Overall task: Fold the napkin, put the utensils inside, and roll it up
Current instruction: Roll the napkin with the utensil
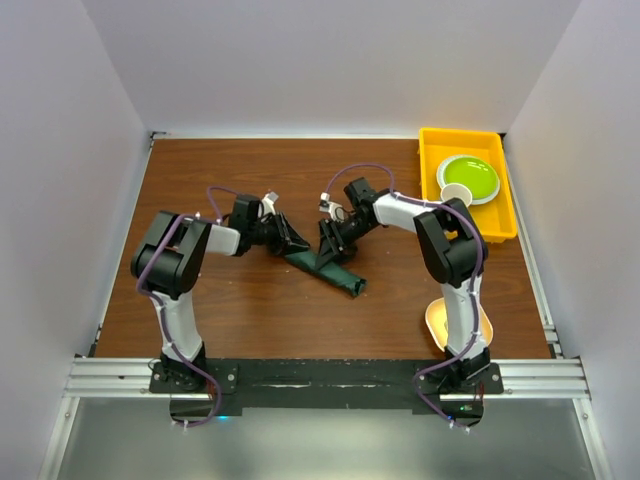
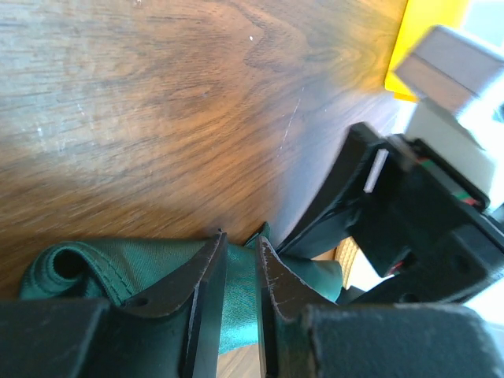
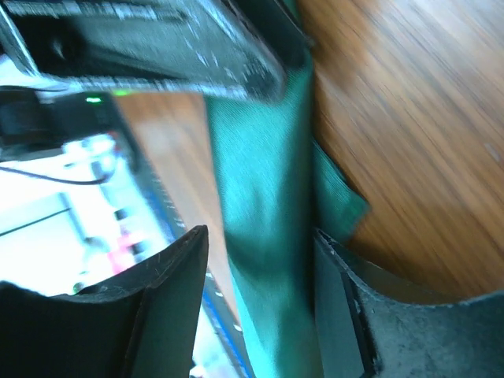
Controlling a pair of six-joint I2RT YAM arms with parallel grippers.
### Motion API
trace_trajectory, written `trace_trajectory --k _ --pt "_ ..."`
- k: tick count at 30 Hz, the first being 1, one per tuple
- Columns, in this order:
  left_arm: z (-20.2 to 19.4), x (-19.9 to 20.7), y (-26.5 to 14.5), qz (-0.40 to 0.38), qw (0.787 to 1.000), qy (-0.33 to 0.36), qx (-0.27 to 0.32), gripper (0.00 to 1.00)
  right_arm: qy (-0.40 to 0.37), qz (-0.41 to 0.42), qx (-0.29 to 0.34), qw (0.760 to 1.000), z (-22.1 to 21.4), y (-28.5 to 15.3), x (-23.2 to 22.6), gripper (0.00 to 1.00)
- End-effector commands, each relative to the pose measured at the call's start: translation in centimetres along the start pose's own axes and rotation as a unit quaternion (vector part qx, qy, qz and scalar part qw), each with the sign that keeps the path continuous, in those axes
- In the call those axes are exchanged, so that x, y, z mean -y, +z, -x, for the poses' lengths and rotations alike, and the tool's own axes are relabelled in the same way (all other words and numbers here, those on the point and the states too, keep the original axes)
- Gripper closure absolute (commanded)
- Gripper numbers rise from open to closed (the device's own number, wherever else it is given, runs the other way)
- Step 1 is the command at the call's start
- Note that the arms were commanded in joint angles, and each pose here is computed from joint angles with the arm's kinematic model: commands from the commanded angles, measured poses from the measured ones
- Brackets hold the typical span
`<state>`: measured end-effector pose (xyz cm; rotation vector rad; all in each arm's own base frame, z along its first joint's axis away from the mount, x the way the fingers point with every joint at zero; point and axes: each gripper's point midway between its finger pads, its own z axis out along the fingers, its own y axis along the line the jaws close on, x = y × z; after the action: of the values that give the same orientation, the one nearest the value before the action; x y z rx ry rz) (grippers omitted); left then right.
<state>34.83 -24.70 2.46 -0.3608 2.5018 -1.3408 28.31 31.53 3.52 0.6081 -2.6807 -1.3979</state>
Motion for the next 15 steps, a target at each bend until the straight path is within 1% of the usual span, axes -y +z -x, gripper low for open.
trace_trajectory --k 1,7,8,11,12,13,14,15 --pt "1.0 -0.7 0.3 0.01 1.0 0.023 0.008 0.74 -0.035 -0.11 -0.006 0.993 -1.4 -2.7 1.8 0.43" --pt "1.3 -0.2 0.3 0.009 1.0 0.026 0.003 0.75 -0.063 -0.205 -0.001 0.977 -3.7 -5.3 3.6 0.43" --pt "1.3 -0.2 0.3 0.008 1.0 0.026 0.001 0.75 -0.066 -0.235 -0.004 0.97 -4.1 -5.7 4.5 0.43" --pt "1.2 -0.1 0.3 0.008 1.0 0.023 -0.006 0.75 -0.089 -0.264 0.01 0.96 -3.9 -6.6 3.9 0.43" --pt "1.1 -0.1 0.3 0.01 1.0 0.02 -0.008 0.75 -0.112 -0.273 0.023 0.955 -3.3 -6.9 2.6 0.41" --pt "1.2 0.1 0.3 0.009 1.0 0.021 -0.009 0.75 -0.129 -0.282 0.031 0.95 -2.8 -7.0 1.8 0.38" --pt "1.2 0.2 0.3 0.01 1.0 0.02 -0.01 0.75 -0.167 -0.291 0.042 0.941 -1.8 -7.2 0.6 0.36" --pt "1.1 0.1 0.2 0.012 1.0 0.017 -0.014 0.75 -0.204 -0.314 0.052 0.926 -1.2 -6.9 -0.9 0.31"
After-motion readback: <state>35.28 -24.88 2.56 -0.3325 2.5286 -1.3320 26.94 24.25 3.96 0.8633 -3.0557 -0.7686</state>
